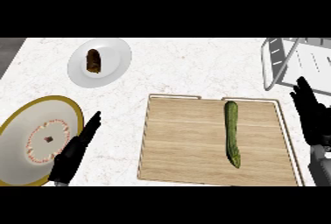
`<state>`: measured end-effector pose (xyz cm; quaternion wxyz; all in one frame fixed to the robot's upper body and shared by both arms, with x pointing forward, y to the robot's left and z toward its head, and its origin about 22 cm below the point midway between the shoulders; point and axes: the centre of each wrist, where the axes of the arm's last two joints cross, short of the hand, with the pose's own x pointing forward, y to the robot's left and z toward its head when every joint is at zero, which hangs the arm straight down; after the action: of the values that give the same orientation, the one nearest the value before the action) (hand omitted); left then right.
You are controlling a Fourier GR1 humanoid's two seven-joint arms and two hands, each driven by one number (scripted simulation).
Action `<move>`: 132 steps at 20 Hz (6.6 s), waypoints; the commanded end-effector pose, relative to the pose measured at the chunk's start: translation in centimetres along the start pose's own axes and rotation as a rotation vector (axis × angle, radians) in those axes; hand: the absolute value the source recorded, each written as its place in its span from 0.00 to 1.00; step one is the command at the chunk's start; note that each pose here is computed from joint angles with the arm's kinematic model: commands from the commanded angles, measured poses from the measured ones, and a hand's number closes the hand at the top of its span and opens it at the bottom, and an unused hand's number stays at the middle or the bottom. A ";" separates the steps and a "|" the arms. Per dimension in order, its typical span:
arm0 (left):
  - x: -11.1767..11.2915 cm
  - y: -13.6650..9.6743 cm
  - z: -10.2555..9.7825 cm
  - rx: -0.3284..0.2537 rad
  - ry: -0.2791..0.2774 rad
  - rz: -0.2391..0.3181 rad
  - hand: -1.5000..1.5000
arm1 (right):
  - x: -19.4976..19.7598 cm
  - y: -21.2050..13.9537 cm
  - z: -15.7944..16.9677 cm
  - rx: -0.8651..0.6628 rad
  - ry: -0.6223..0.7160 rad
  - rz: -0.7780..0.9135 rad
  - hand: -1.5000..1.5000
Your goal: Pick the squash from the tray and place it in the tiered basket
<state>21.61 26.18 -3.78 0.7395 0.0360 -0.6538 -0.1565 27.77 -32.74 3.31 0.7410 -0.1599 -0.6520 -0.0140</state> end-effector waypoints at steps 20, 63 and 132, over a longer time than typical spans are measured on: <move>5.8 6.6 -3.8 0.350 -0.059 -0.150 0.50 | 1.1 -0.6 13.3 -0.410 0.282 0.142 0.00; 7.4 6.6 -5.9 0.299 -0.046 -0.144 0.50 | 9.8 6.9 4.4 -0.044 0.759 0.594 0.00; 6.7 5.9 -4.1 0.303 -0.049 -0.155 0.50 | 23.2 15.6 -2.2 -0.210 -0.102 0.614 1.00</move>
<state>27.98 29.50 3.61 0.6935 0.1899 -0.6862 -0.1103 36.23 -13.42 17.27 0.6983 -0.3828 -0.5702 0.2018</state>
